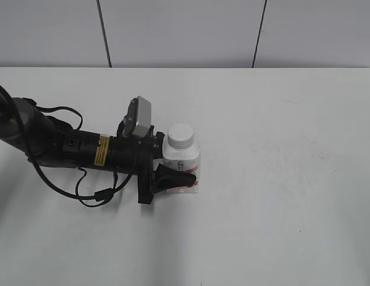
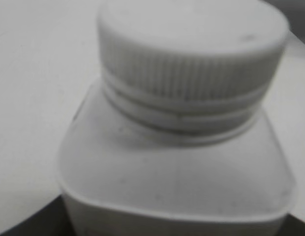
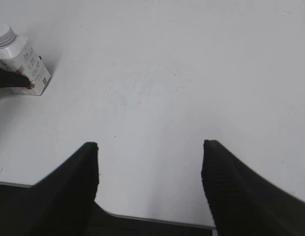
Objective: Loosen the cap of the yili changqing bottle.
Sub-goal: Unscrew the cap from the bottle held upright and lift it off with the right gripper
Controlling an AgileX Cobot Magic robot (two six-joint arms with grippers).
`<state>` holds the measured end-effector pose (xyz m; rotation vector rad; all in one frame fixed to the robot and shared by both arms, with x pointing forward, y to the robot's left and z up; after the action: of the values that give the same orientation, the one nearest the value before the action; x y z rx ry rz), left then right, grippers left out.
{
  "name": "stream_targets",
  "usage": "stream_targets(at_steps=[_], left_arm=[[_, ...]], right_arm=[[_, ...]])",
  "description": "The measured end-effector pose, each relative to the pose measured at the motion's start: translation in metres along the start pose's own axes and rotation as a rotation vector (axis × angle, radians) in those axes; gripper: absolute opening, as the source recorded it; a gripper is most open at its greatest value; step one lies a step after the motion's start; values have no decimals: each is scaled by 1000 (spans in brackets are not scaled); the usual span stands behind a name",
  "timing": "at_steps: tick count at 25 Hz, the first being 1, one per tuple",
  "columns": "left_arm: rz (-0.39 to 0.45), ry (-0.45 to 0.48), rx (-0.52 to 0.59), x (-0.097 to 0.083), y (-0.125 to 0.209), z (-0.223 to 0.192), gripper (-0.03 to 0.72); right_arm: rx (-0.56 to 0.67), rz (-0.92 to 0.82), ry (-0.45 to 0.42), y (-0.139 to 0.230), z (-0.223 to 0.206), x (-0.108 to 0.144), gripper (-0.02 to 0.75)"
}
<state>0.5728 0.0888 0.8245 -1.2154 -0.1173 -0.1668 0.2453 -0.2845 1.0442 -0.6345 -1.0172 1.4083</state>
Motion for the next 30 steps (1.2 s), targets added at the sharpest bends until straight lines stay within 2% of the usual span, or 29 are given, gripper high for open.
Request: stream_targets(at_steps=[8,13,19,23,30], left_arm=[[-2,5,1,-1,0,0,419],[-8,18,0,-2,0,0,419],[-13,28,0,-3,0,0,419],[-13,28,0,-3,0,0,419],[-13,28,0,-3,0,0,419]], right_arm=[[0,-3,0,0,0,0,521],[-15,-80,-8,-5,-1,1,521],[150,-186,-73,-17,-26,11,521],[208,-240,-95,-25,-42,15,521],[375,-244,-52,-34,-75,12,521]])
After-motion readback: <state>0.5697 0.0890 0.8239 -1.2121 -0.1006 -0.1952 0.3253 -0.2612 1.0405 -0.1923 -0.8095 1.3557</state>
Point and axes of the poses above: a point on each arm's last joint axis where the gripper is mounted, z pointing back along that axis away from the gripper, x along the wrist's bending axis when the last joint is at zero, y = z × x, the point moved 2 cm from there along -z, pointing out along that axis toward the gripper, and after that the axes turned 13 degrees about -z, right-handed, at the moved point
